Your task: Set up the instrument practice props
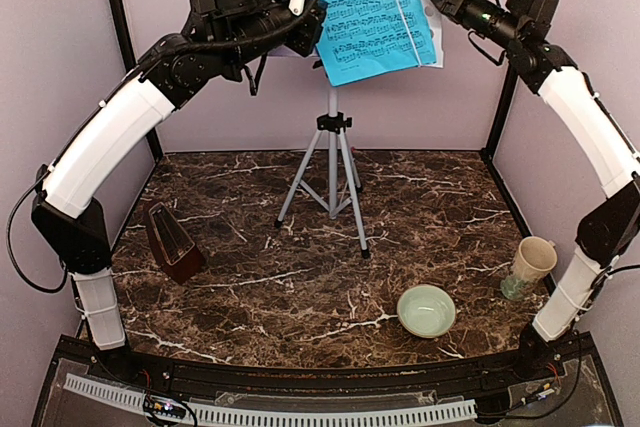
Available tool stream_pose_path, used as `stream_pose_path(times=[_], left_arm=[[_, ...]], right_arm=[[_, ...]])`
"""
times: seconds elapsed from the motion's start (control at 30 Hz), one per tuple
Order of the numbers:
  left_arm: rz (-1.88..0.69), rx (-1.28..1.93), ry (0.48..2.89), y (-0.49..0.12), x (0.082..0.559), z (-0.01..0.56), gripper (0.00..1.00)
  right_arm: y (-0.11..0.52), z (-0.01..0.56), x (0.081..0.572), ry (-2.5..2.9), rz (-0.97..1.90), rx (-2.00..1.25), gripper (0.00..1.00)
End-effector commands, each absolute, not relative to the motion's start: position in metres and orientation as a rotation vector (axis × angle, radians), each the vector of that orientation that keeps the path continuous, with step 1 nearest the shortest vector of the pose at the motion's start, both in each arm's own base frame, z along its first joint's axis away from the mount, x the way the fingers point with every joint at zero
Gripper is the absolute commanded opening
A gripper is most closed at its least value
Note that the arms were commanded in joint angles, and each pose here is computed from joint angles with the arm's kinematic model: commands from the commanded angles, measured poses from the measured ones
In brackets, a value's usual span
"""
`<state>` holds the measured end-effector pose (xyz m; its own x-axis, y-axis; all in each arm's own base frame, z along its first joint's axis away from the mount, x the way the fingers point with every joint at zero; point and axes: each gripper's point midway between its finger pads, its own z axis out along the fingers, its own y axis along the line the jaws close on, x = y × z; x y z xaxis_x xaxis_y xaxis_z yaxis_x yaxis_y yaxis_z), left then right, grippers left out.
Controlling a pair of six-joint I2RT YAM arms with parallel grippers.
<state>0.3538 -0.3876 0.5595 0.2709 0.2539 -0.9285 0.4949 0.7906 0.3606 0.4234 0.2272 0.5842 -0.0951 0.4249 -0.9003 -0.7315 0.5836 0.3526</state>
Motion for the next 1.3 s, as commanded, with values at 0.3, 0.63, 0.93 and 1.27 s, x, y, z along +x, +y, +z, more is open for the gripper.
stream_pose_path(times=[0.3,0.63,0.93,1.27], left_arm=[[-0.21,0.65,1.29,-0.375,0.348,0.576,0.05],[-0.231,0.627,1.298,-0.367,0.343,0.582,0.05],[-0.394,0.544,1.301,-0.348,0.309,0.605,0.3],[-0.685,0.324,1.375,-0.324,0.29,0.605,0.47]], right_arm=[[0.225,0.597,0.4,1.288,0.86,-0.29,0.19],[0.211,0.606,0.377,1.236,0.814,-0.273,0.24],[0.21,0.604,0.365,1.229,0.858,-0.273,0.24],[0.207,0.598,0.363,1.243,0.859,-0.248,0.25]])
